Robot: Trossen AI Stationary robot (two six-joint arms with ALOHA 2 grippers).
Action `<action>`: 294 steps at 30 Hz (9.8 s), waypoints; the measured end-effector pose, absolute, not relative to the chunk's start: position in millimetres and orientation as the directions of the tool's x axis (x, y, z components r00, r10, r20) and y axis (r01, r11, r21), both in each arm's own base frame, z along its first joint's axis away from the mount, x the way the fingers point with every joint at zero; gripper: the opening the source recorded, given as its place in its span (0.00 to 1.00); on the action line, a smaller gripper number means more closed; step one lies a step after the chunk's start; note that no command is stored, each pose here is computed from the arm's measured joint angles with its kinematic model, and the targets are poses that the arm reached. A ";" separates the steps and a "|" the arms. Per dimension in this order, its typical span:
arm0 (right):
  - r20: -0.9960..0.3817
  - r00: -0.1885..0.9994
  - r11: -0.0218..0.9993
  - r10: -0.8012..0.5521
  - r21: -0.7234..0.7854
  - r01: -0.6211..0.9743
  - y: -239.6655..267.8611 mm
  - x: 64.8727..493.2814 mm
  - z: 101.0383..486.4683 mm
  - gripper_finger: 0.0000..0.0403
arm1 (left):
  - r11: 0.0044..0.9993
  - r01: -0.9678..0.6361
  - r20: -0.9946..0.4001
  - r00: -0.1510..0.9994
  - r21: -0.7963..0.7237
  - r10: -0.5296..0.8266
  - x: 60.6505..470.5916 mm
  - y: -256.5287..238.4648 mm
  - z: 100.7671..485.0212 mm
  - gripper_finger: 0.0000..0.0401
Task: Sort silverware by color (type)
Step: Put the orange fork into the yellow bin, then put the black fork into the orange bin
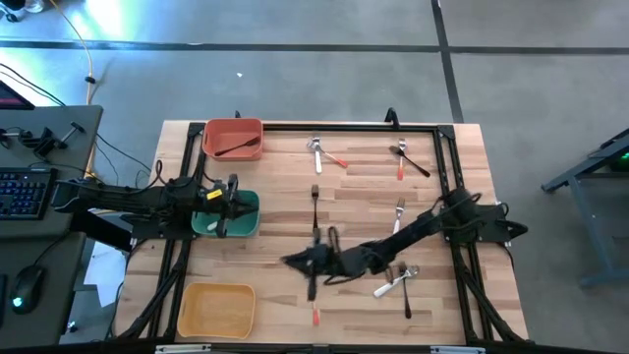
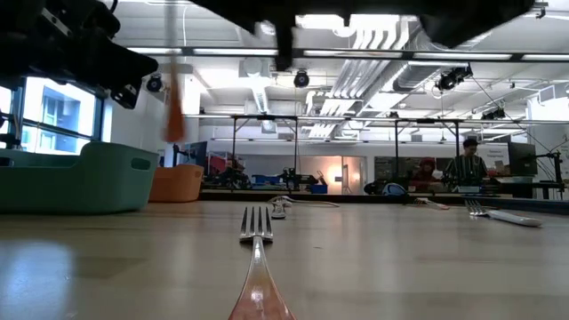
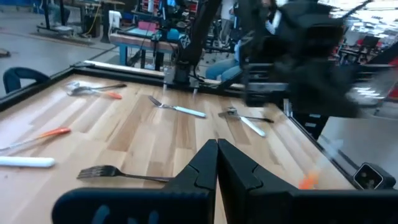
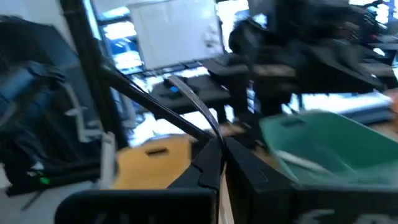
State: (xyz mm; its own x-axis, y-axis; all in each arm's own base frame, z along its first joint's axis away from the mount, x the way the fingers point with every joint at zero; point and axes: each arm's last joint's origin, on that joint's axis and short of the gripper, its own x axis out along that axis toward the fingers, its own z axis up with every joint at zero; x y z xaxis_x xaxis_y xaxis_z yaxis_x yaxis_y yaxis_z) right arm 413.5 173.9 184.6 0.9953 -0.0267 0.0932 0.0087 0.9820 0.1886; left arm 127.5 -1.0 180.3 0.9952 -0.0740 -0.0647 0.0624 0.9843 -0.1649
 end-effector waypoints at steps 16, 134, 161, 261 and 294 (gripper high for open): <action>0.135 0.987 0.982 0.086 0.157 -0.107 203.7 497.0 195.6 0.00 | 0.988 0.059 -0.096 0.993 -0.144 -0.073 127.3 -1.0 177.3 0.03; 0.174 0.974 0.939 -0.147 -0.285 0.193 244.2 462.4 241.8 0.00 | 0.896 0.430 -0.204 0.892 0.112 -0.402 181.4 -111.3 169.0 0.40; 0.174 0.971 0.936 -0.163 -0.283 0.208 236.5 466.4 241.7 0.00 | 0.909 0.417 -0.106 0.904 0.009 -0.414 190.6 -117.6 180.2 0.40; 0.001 0.625 0.482 -0.780 -0.636 0.603 270.3 425.7 222.8 0.00 | 0.986 0.069 -0.985 0.074 -0.151 -0.156 109.5 -224.9 148.2 0.00; -0.005 0.651 0.499 -0.759 -0.647 0.577 260.7 433.2 217.9 0.00 | 0.778 0.588 -0.814 0.327 -0.223 -0.480 126.8 -224.8 192.9 0.05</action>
State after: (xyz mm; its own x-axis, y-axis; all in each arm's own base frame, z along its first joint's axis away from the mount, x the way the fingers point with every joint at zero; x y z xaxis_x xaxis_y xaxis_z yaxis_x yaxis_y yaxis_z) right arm 433.2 260.7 217.9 0.6508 -0.7592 -0.0050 0.5766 0.4986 -0.6473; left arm 126.8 -224.8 192.9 0.3265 -0.4801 -0.8141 0.5878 0.7777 -0.2229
